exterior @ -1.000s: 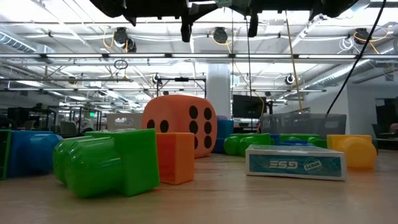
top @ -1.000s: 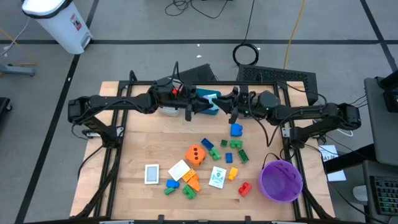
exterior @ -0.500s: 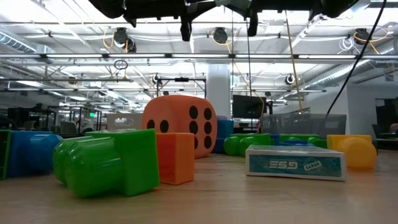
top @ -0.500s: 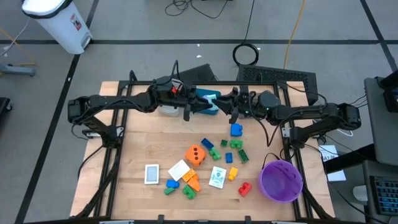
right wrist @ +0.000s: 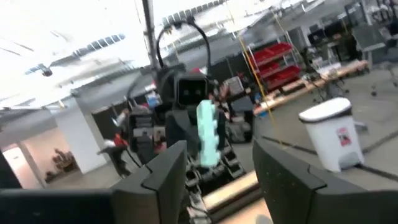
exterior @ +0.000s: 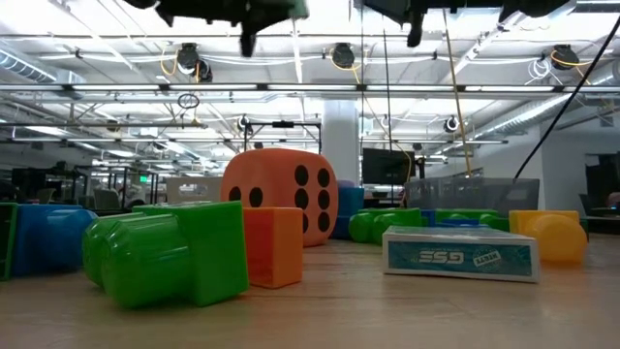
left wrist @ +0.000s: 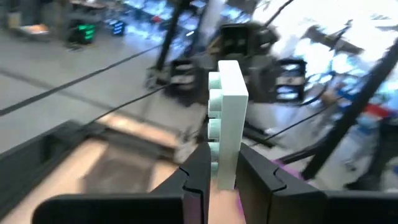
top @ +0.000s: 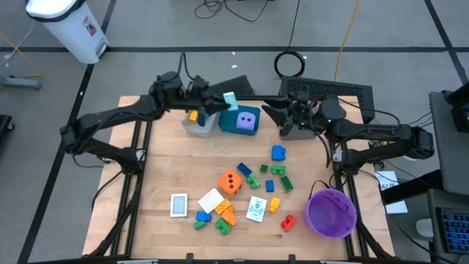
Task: Pick & Place Toys
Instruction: Put the light blue game piece into the gray bin
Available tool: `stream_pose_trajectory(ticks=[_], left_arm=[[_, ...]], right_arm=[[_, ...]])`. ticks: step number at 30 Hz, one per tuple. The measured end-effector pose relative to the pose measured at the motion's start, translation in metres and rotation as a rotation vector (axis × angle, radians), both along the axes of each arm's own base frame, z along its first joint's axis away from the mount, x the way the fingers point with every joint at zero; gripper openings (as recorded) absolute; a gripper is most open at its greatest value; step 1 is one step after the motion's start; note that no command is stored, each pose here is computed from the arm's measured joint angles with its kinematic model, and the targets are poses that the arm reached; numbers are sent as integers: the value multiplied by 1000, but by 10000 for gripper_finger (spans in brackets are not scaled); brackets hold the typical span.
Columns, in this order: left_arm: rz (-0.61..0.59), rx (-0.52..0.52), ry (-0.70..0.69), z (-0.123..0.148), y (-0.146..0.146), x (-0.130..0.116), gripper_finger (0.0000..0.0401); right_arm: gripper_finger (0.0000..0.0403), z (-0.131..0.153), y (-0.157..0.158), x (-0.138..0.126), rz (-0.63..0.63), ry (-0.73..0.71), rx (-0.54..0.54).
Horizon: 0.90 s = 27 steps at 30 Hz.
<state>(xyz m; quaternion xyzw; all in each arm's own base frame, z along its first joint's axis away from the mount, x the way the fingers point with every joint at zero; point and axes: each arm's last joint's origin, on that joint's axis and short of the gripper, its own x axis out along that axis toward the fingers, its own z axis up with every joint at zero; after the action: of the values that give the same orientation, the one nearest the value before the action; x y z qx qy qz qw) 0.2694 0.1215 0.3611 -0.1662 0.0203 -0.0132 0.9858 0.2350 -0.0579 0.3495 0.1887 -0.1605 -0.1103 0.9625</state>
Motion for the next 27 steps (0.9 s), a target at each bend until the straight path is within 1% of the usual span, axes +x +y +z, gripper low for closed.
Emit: stream_pose_trajectory(ticks=[3, 5, 8, 12, 15, 17, 20, 25, 27], left_arm=[[93, 3, 125, -6, 9, -17, 57], [148, -3, 213, -13, 14, -24, 57], [217, -41, 364, -28, 21, -33, 58], [347, -57, 559, -46, 31, -43, 58], [459, -87, 693, -60, 41, -52, 58], [523, -106, 734, -65, 51, -56, 58], [612, -187, 825, -80, 68, -65, 58], [676, -298, 899, -103, 91, -71, 58], [686, -316, 920, -111, 98, -70, 58]], right_arm=[[178, -4, 0, -1, 0, 55, 11], [176, -8, 0, 0, 0, 99, 22], [173, -15, 0, 1, 1, 163, 42], [172, -22, -1, 3, 8, 214, 99], [171, -23, 0, 3, 7, 224, 102], [171, -24, 0, 3, 8, 227, 102], [171, -24, 0, 3, 7, 228, 103], [171, -25, 0, 3, 7, 244, 107], [171, -26, 0, 3, 7, 254, 109]])
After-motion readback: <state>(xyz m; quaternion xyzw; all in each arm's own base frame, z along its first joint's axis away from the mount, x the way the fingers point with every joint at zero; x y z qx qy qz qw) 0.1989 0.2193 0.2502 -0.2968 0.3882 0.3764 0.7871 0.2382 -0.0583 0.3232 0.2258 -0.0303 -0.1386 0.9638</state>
